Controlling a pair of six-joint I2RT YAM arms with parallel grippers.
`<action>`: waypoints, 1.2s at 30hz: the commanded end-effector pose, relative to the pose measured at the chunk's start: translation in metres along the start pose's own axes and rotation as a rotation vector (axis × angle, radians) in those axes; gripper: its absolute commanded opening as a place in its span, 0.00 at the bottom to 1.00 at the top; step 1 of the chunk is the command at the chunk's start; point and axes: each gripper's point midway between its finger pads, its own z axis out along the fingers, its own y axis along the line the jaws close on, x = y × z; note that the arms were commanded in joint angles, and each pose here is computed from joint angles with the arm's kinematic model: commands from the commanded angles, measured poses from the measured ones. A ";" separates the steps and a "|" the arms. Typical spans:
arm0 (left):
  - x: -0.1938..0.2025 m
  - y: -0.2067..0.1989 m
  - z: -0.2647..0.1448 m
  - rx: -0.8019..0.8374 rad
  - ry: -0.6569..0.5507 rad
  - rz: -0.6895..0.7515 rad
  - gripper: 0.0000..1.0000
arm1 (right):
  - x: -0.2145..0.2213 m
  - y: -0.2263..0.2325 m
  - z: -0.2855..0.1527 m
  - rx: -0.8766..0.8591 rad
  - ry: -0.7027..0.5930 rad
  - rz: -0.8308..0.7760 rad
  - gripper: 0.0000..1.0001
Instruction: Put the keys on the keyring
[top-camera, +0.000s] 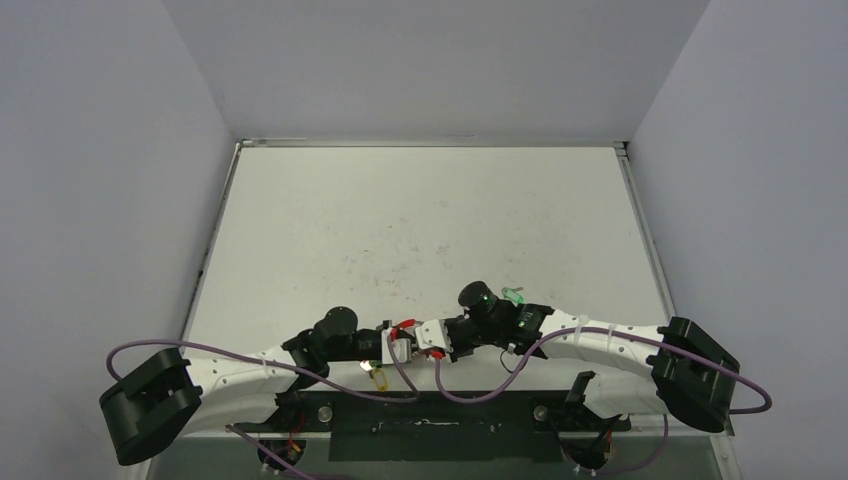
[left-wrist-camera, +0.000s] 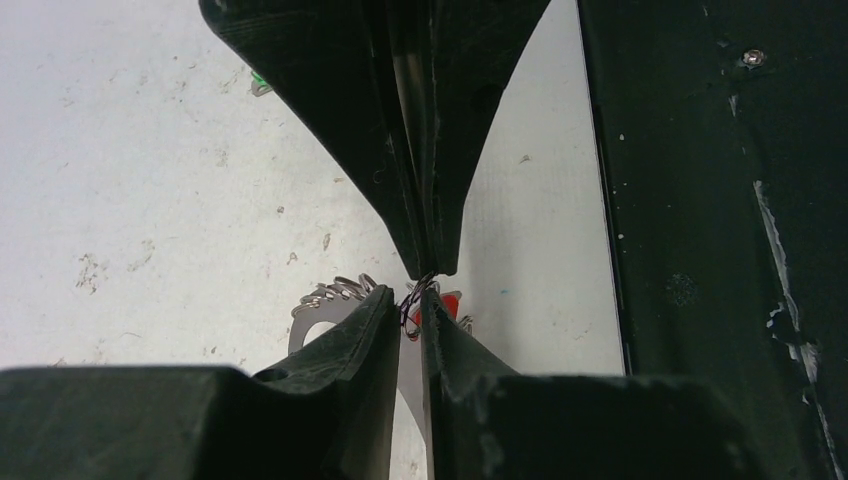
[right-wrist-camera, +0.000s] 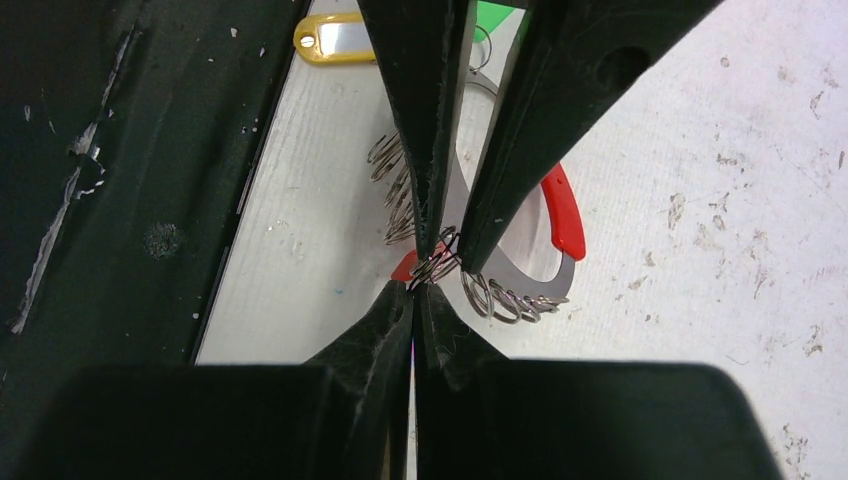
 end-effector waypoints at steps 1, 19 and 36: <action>-0.031 0.011 0.008 -0.009 -0.089 0.059 0.10 | -0.032 -0.017 -0.007 0.034 -0.088 -0.060 0.00; -0.017 0.005 0.002 0.000 -0.029 0.049 0.00 | -0.035 -0.025 -0.009 0.080 -0.091 -0.046 0.00; -0.007 -0.001 -0.011 -0.024 -0.013 0.041 0.00 | -0.033 -0.031 -0.008 0.118 -0.096 -0.016 0.00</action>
